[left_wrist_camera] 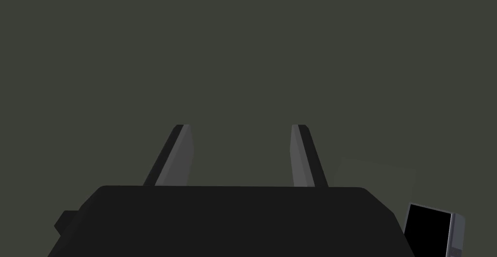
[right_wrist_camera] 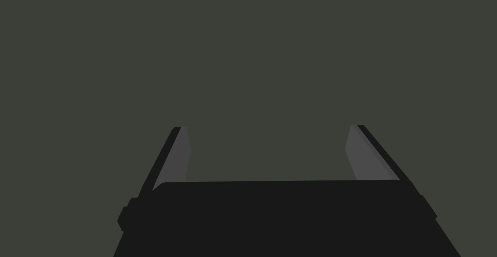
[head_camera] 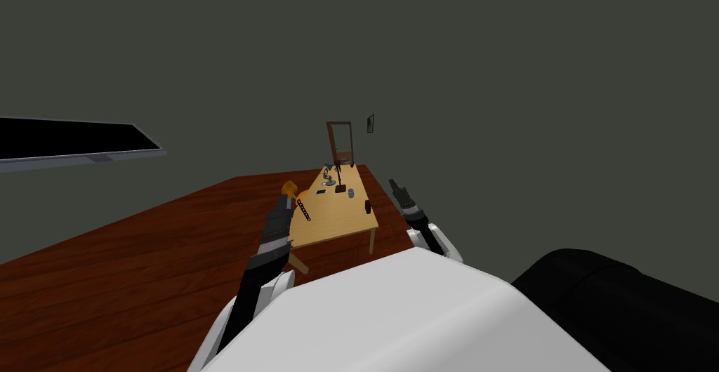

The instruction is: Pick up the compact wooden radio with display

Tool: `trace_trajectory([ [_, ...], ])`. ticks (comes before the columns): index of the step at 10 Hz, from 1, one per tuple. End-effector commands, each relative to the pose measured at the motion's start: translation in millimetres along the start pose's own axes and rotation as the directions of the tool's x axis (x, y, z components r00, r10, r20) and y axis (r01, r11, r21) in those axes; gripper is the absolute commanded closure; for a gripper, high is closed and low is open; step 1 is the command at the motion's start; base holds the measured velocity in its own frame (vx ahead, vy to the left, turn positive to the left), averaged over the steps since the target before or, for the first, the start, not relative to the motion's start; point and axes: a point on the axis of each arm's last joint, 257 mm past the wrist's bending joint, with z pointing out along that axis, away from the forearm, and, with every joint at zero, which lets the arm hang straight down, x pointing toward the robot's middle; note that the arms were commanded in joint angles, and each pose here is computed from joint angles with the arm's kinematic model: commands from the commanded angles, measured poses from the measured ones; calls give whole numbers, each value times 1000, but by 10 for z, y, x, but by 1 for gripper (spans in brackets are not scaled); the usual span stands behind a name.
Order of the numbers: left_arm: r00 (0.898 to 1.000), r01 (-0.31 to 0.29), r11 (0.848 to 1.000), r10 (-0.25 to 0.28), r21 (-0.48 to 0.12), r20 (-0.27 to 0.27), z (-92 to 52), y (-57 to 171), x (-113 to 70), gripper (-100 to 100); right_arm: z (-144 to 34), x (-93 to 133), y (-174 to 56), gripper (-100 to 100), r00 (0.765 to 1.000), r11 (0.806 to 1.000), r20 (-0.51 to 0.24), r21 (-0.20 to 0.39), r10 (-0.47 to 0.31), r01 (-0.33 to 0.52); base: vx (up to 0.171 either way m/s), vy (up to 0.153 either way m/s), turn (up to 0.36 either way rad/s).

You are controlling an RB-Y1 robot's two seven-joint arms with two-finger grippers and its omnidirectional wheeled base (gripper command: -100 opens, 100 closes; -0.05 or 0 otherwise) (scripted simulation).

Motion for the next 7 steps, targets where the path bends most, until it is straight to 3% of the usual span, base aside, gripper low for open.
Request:
trace_trajectory([
  [1,1000,0,1000,0,0,0,0,0,0,0,10,155,-115,-100,994,995,-49,-3,-95,95,-19,33,19],
  [2,1000,0,1000,0,0,0,0,0,0,0,-28,221,-181,-100,991,993,-67,8,-115,116,-15,24,8],
  [3,1000,0,1000,0,0,0,0,0,0,0,-47,343,-272,-100,977,982,-106,3,-186,188,-20,27,17],
  [4,1000,0,1000,0,0,0,0,0,0,0,-63,365,-300,-100,975,981,-112,8,-191,193,-16,22,8],
  [5,1000,0,1000,0,0,0,0,0,0,0,-105,508,-425,-100,952,964,-158,4,-262,266,-13,24,12],
  [6,1000,0,1000,0,0,0,0,0,0,0,-105,508,-425,-100,951,963,-158,3,-266,269,-11,19,7],
  [7,1000,0,1000,0,0,0,0,0,0,0,-130,623,-520,-100,922,941,-195,-12,-335,339,-15,23,16],
])
